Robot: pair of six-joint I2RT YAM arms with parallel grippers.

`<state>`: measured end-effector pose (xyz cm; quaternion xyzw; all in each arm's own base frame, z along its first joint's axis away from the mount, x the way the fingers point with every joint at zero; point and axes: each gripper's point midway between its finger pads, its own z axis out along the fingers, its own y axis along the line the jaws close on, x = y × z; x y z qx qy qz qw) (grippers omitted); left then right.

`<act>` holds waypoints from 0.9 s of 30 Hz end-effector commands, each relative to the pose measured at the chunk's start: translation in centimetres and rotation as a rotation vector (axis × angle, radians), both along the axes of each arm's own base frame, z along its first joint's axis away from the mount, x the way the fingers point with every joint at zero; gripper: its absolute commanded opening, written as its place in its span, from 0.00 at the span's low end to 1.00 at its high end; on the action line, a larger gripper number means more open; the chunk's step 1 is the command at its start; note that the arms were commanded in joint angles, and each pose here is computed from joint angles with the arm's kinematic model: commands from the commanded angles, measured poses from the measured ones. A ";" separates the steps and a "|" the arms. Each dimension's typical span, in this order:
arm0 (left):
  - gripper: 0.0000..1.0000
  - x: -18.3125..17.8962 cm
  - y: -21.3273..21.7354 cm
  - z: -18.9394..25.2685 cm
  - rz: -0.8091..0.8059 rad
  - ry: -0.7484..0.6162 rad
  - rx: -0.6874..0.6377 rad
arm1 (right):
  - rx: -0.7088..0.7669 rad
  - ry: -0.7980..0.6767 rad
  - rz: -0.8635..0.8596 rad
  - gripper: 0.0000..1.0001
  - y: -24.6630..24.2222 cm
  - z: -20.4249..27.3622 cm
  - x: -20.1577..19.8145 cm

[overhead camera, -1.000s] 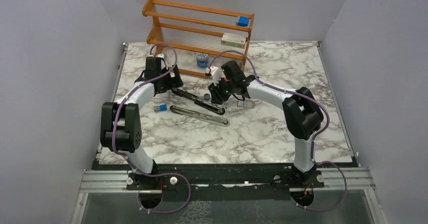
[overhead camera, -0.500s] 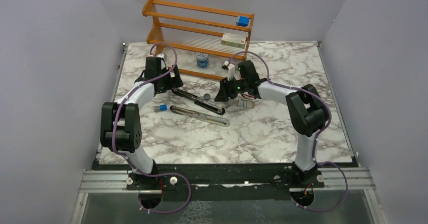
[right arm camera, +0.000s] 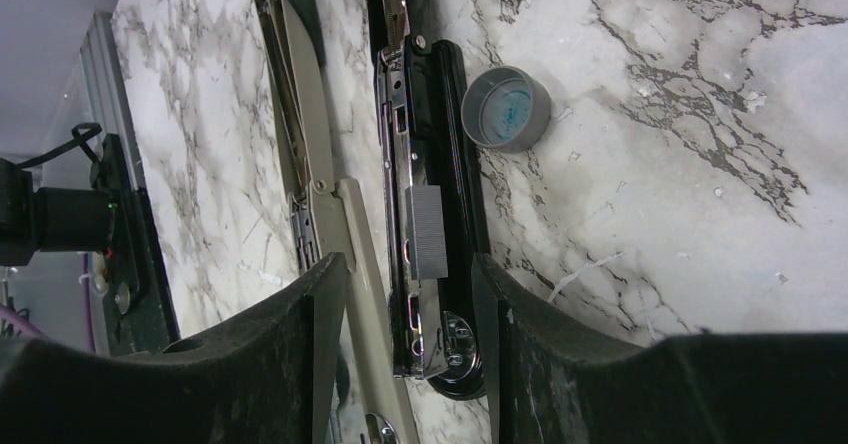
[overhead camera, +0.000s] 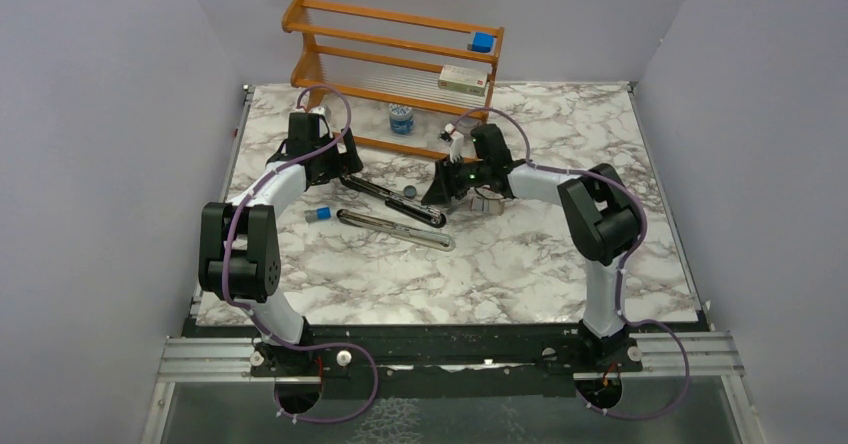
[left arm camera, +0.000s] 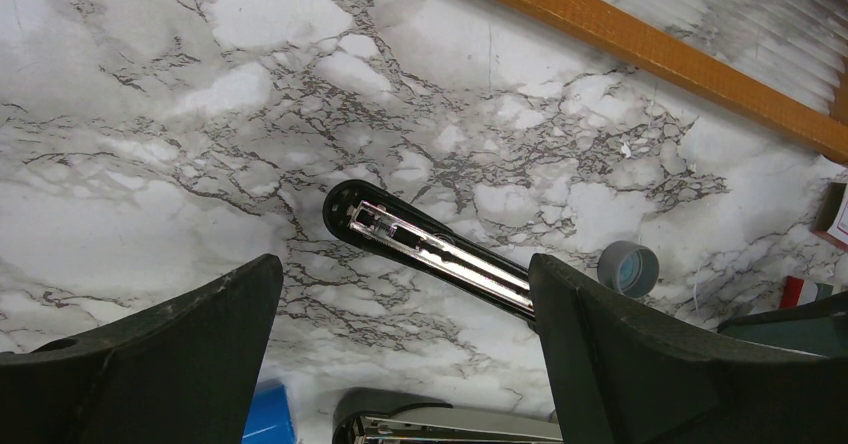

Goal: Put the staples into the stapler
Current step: Pick up the stapler.

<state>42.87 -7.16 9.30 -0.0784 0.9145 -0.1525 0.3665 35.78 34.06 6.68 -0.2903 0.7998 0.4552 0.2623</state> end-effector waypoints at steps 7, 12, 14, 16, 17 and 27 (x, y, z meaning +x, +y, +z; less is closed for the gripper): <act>0.96 0.8 -0.6 1.0 -0.019 -0.019 -0.025 | 0.005 0.041 0.032 0.52 0.1 -1.6 -0.6; 0.96 0.8 -0.6 0.9 -0.019 -0.017 -0.024 | 0.007 0.055 0.048 0.51 0.2 -2.0 -0.8; 0.96 0.8 -0.6 0.9 -0.019 -0.018 -0.024 | 0.013 0.062 0.055 0.51 0.3 -2.0 -0.9; 0.96 0.8 -0.6 0.9 -0.019 -0.017 -0.023 | 0.018 0.065 0.061 0.50 0.4 -2.0 -1.0; 0.96 0.8 -0.5 0.9 -0.019 -0.018 -0.023 | 0.018 0.070 0.063 0.50 0.4 -2.1 -1.0; 0.96 0.8 -0.6 0.8 -0.019 -0.016 -0.024 | 0.020 0.080 0.074 0.45 0.5 -2.3 -1.1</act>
